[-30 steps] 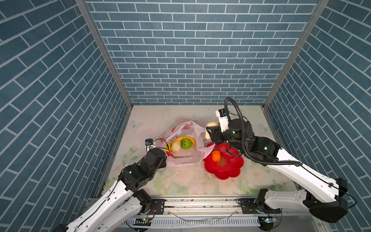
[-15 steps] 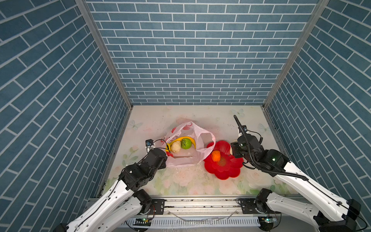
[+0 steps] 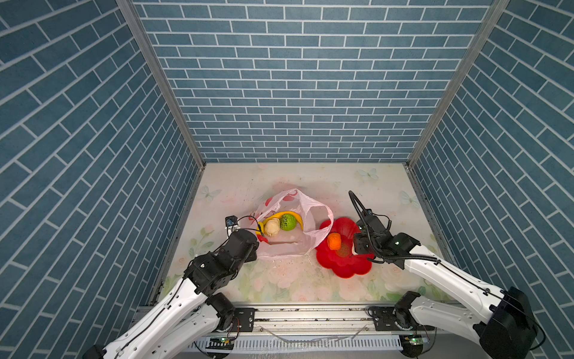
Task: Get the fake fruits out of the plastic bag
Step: 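Carry the cream fruit over the red plate and lower it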
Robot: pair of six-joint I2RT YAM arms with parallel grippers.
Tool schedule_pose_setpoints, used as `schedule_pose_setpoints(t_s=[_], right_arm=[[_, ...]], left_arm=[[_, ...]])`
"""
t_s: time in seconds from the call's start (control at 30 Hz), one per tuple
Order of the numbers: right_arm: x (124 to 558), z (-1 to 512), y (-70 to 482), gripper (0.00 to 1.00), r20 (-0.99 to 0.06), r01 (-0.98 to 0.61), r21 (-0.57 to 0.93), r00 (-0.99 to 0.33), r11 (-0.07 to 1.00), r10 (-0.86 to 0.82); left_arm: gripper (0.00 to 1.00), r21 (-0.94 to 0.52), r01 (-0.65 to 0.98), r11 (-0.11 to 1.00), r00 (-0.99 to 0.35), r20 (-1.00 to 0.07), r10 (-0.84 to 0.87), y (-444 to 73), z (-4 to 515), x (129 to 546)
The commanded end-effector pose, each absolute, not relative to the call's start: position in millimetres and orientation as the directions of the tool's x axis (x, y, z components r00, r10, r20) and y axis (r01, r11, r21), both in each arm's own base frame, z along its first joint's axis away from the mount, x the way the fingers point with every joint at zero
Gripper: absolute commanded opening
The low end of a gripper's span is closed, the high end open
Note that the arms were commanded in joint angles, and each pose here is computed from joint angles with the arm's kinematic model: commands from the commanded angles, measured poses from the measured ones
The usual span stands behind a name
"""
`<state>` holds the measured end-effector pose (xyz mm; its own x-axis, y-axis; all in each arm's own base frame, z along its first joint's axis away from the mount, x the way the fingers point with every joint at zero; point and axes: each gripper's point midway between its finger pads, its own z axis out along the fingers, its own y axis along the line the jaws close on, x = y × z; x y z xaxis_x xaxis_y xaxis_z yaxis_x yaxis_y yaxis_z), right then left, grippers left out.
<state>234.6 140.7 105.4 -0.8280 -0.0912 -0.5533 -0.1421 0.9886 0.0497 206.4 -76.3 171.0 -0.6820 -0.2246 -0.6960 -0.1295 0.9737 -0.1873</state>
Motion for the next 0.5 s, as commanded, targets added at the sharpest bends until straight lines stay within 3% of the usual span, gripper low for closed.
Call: schedule_pose_setpoints(t_s=[0.0,0.47], right_arm=[[236,95,148,0.19,-0.536,-0.11,0.115,-0.844,0.987,-0.032],[235,62,152,0.19,-0.465,-0.099,0.114,-0.885,0.989,-0.035]], left_arm=[[0.0,-0.193,-0.123,0.973,-0.675,-0.703,-0.225,-77,178,206],[0.0,-0.194,-0.125,0.973,-0.663,-0.713,-0.227,-76,182,208]])
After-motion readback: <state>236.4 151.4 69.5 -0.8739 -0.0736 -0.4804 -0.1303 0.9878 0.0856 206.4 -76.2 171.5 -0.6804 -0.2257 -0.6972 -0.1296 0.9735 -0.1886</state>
